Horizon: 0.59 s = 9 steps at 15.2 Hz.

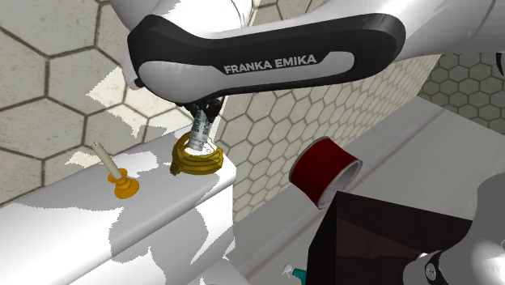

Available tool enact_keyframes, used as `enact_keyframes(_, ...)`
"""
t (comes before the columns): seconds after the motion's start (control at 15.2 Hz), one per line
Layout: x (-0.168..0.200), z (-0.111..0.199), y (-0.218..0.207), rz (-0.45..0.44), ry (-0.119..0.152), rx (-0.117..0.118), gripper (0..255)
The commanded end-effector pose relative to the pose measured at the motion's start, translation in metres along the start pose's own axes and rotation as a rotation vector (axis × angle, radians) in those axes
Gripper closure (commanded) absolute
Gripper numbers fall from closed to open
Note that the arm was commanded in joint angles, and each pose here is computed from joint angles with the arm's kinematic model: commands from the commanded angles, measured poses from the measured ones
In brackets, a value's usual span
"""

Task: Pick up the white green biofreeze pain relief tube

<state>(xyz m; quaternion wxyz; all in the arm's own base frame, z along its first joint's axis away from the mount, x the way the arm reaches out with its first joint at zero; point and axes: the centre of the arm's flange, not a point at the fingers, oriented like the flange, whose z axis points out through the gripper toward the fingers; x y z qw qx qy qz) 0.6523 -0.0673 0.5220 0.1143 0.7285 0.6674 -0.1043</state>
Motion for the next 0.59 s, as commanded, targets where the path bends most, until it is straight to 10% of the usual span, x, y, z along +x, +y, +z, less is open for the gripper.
enact_keyframes(0.0, -0.003, -0.010, 0.001, 0.000, 0.000, 0.000, 255)
enact_keyframes(0.53, -0.013, -0.041, 0.002, 0.000, 0.000, 0.000, 255)
